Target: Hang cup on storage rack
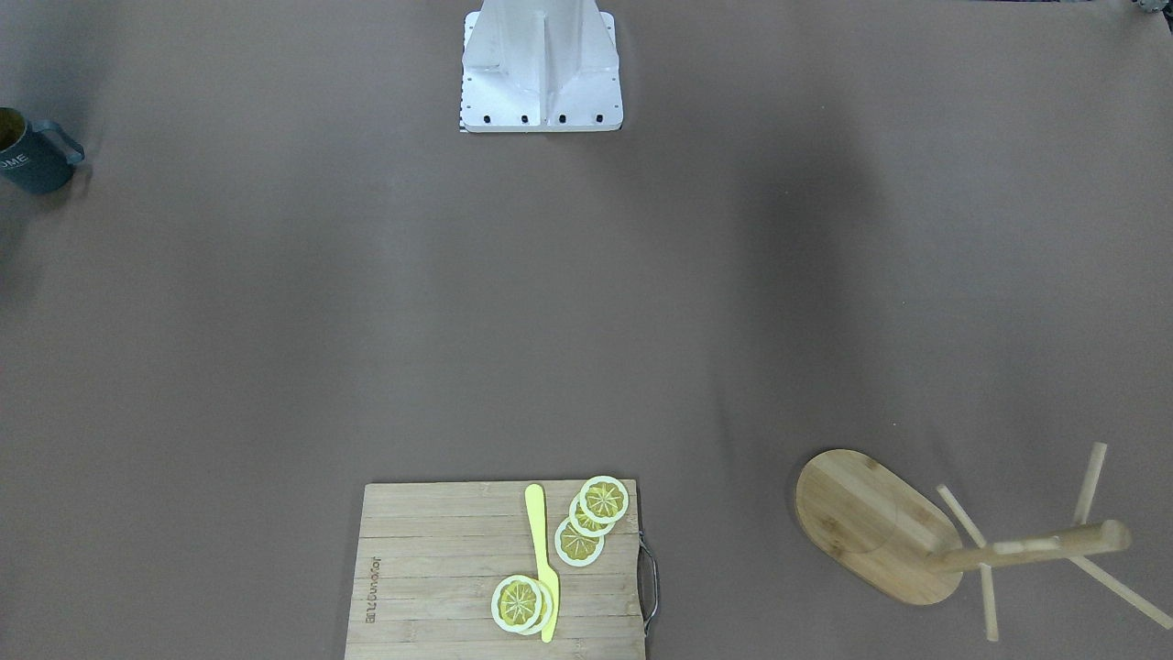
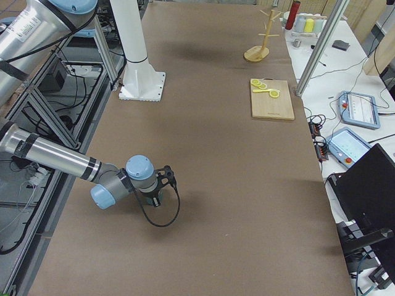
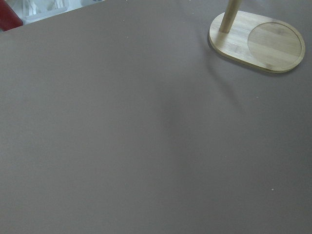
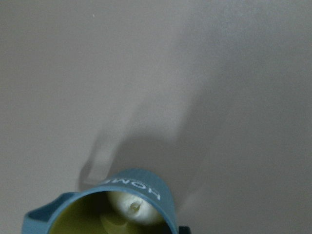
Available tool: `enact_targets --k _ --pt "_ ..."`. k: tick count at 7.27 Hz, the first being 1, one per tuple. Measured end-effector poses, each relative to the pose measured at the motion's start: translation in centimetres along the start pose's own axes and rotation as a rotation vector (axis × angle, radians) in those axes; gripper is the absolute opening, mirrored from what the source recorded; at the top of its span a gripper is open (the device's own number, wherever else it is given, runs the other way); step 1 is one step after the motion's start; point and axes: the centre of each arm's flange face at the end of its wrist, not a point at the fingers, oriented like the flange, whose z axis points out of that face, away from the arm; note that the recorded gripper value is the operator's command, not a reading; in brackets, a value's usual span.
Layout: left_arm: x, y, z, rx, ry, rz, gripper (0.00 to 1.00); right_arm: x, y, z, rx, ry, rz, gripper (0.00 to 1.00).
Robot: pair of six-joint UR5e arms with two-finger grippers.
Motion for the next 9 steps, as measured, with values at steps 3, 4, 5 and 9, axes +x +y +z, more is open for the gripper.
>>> enact_targets --k 3,4,5,9 --pt "0.0 -0.1 0.0 0.001 0.000 0.000 1.00 0.6 -3.0 -1.1 0.064 -0.035 0.048 0.00" --pt "0.0 -0.1 0.0 0.001 0.000 0.000 1.00 1.2 -4.9 -2.0 0.084 -0.038 0.089 0.00" --pt "0.0 -0.1 0.0 0.000 0.000 0.000 1.00 1.8 -7.2 -2.7 0.097 -0.034 0.124 0.00" --pt "0.0 0.1 0.1 -0.001 0.001 -0.001 1.00 2.8 -17.9 -7.0 0.113 -0.003 0.235 0.00"
